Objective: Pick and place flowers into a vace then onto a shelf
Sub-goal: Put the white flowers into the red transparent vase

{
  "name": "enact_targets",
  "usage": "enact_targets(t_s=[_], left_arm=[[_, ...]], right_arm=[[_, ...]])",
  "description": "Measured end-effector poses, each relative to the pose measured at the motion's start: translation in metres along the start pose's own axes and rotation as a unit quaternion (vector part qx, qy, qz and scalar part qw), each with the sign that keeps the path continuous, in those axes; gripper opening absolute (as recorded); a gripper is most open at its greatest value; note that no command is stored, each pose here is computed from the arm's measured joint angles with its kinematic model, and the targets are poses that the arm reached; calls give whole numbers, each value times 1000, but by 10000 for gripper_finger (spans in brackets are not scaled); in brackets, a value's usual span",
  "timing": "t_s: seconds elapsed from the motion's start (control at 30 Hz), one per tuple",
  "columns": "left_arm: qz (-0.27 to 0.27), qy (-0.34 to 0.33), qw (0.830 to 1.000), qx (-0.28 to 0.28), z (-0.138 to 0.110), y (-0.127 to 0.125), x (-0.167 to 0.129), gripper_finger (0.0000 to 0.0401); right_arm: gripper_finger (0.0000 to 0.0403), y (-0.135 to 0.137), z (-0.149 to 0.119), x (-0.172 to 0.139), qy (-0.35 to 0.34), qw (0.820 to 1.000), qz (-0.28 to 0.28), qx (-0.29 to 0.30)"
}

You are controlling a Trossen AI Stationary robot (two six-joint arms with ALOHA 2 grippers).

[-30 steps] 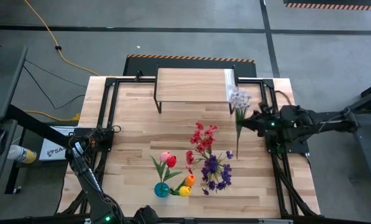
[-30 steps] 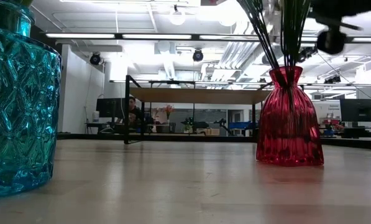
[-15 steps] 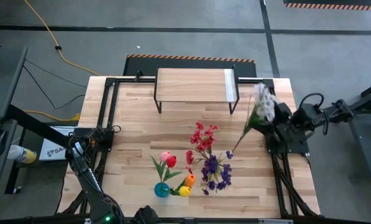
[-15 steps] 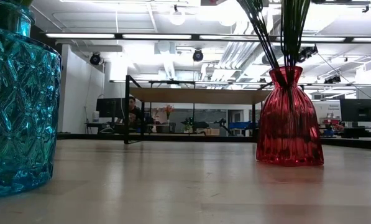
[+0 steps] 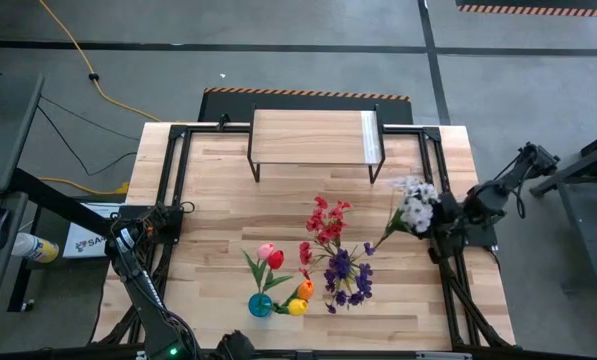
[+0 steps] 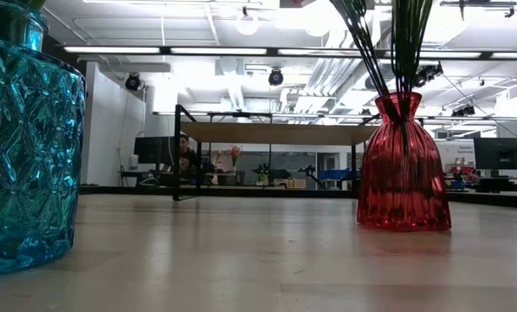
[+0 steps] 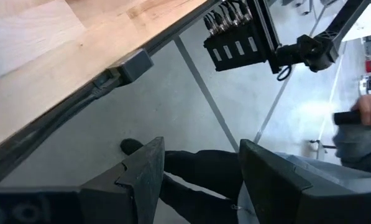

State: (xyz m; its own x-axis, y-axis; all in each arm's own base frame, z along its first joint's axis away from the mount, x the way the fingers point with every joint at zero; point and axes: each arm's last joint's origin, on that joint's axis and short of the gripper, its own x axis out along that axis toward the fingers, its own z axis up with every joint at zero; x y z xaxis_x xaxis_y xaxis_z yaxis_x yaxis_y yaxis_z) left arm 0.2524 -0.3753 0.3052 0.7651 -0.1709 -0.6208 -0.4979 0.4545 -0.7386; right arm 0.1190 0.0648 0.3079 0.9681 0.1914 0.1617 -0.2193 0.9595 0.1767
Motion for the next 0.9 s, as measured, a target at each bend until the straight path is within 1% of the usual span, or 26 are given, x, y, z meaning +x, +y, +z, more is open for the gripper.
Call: enact_targets(t_s=[0.13, 0.23, 0.33, 0.57, 0.77, 0.9], left_arm=[[-8, 8, 1000, -7, -1, -2, 0, 239], [-12, 10, 1000, -10, -1, -3, 0, 239], [-14, 11, 1000, -12, -1, -3, 0, 239], [-19, 13, 1000, -15, -1, -5, 0, 239], [-19, 13, 1000, -15, -1, -5, 0, 239], [-19, 14, 1000, -15, -2, -5, 0, 239]], right_arm=[[0, 4, -8, 7, 19, 999, -21, -15], [0, 8, -11, 14, 20, 999, -21, -18], [0, 10, -17, 22, 24, 999, -36, -28], [0, 14, -27, 39, 20, 997, -63, -29], [0, 14, -38, 48, 32, 993, -109, -32], [0, 16, -42, 53, 32, 992, -119, -29]])
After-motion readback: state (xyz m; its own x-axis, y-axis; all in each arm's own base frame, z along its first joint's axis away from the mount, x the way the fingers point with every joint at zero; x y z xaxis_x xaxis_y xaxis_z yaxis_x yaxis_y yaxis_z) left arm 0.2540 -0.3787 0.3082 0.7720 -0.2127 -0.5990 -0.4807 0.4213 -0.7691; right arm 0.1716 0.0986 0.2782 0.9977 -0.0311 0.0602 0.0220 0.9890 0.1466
